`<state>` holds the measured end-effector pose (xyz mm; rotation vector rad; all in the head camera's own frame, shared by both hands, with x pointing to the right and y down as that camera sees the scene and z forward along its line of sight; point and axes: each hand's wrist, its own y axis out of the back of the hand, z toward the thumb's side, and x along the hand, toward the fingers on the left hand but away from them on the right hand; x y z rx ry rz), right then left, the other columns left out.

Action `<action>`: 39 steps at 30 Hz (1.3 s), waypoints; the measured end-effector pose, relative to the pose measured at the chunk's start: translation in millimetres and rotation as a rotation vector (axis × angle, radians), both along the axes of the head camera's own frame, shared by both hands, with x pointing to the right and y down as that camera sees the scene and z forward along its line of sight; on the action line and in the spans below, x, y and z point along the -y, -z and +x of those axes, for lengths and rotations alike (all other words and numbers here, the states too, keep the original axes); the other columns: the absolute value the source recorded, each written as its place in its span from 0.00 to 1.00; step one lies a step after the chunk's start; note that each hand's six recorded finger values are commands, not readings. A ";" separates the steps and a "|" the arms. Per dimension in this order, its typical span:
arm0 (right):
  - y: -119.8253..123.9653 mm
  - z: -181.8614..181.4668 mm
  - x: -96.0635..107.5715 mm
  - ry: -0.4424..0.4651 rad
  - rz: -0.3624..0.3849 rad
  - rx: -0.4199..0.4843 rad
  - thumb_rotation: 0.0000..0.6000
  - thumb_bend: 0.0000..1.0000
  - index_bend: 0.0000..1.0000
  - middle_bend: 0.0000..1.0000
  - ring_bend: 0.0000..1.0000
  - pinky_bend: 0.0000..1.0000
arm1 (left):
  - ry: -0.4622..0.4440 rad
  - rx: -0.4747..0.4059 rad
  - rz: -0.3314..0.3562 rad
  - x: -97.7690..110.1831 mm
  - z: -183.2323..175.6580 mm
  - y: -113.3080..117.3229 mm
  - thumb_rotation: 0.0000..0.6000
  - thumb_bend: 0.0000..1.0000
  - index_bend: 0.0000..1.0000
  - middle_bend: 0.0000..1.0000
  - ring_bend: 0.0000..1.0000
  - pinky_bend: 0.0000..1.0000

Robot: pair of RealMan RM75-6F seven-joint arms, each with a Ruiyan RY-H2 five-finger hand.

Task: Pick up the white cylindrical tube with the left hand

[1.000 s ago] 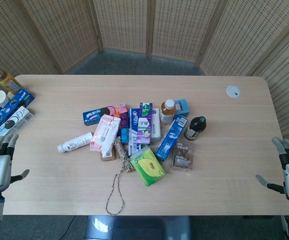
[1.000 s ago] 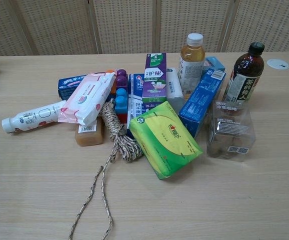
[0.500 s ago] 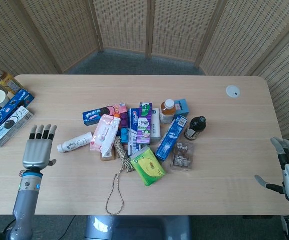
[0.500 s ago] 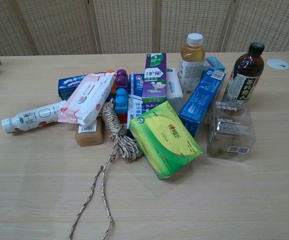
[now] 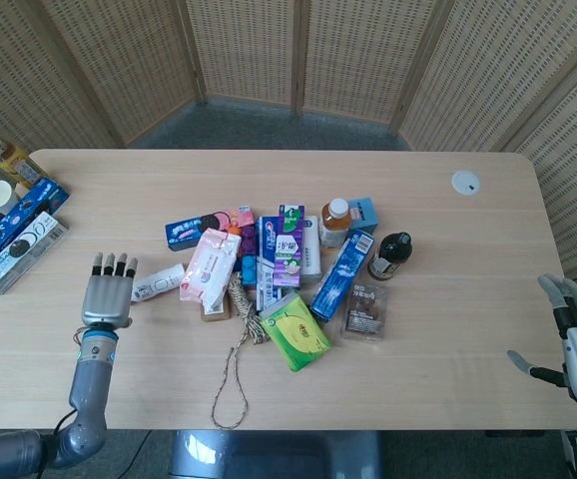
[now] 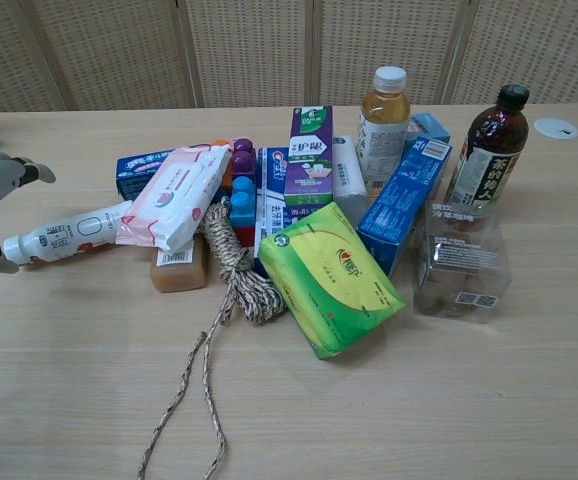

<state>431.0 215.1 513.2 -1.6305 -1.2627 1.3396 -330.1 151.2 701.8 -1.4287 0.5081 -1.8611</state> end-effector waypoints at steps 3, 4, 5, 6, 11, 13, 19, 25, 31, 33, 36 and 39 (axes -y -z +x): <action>-0.2 0.4 0.1 -0.002 -0.001 0.001 1.00 0.00 0.00 0.00 0.00 0.00 | 0.010 0.004 -0.005 1.2 1.9 -7.0 1.00 0.00 0.12 0.00 0.00 0.01; -0.3 0.6 0.1 -0.002 -0.001 0.001 1.00 0.00 0.00 0.00 0.00 0.00 | 0.013 0.006 -0.007 1.5 2.4 -9.1 1.00 0.00 0.13 0.00 0.00 0.02; -0.3 0.6 0.2 -0.002 -0.001 0.001 1.00 0.00 0.00 0.00 0.00 0.00 | 0.015 0.008 -0.008 1.8 2.7 -11.1 1.00 0.00 0.13 0.00 0.00 0.02; -0.4 0.6 0.2 -0.002 -0.001 0.000 1.00 0.00 0.00 0.00 0.00 0.00 | 0.018 0.011 -0.010 2.2 2.9 -13.6 1.00 0.00 0.13 0.00 0.00 0.03; -1.0 -0.3 -0.1 0.002 -0.002 -0.001 1.00 0.00 0.00 0.00 0.00 0.00 | 0.031 0.018 -0.022 2.4 3.5 -23.9 1.00 0.00 0.14 0.00 0.00 0.08; -1.3 -0.4 -0.1 0.002 -0.003 -0.001 1.00 0.00 0.00 0.00 0.00 0.00 | 0.032 0.015 -0.026 2.1 5.6 -27.8 1.00 0.00 0.15 0.00 0.00 0.10; -1.3 -0.5 0.0 0.002 -0.002 0.001 1.00 0.00 0.00 0.00 0.00 0.00 | 0.024 0.025 -0.026 3.3 9.5 -36.4 1.00 0.00 0.18 0.06 0.01 0.27; -1.4 -0.7 -0.2 0.003 -0.004 0.005 1.00 0.00 0.00 0.00 0.00 0.00 | 0.006 0.074 -0.009 6.6 8.6 -45.4 1.00 0.00 0.27 0.10 0.08 0.39; -1.3 -1.1 -0.1 0.005 -0.005 0.013 1.00 0.00 0.00 0.00 0.00 0.00 | -0.024 0.119 0.006 8.1 10.3 -57.4 1.00 0.00 0.52 0.39 0.44 0.68; -1.3 -0.5 0.1 0.004 -0.006 0.014 1.00 0.00 0.00 0.00 0.00 0.00 | -0.037 0.130 0.014 8.1 11.7 -60.5 1.00 0.00 0.62 0.49 0.53 0.76; -1.1 -0.1 0.2 0.003 -0.006 0.017 1.00 0.00 0.00 0.00 0.00 0.00 | -0.055 0.146 0.023 6.4 13.8 -65.6 1.00 0.02 0.75 0.61 0.63 0.84; -0.8 0.4 0.2 0.002 -0.006 0.017 1.00 0.00 0.00 0.00 0.00 0.00 | -0.065 0.148 0.031 5.1 16.5 -67.5 1.00 0.03 0.79 0.66 0.69 0.86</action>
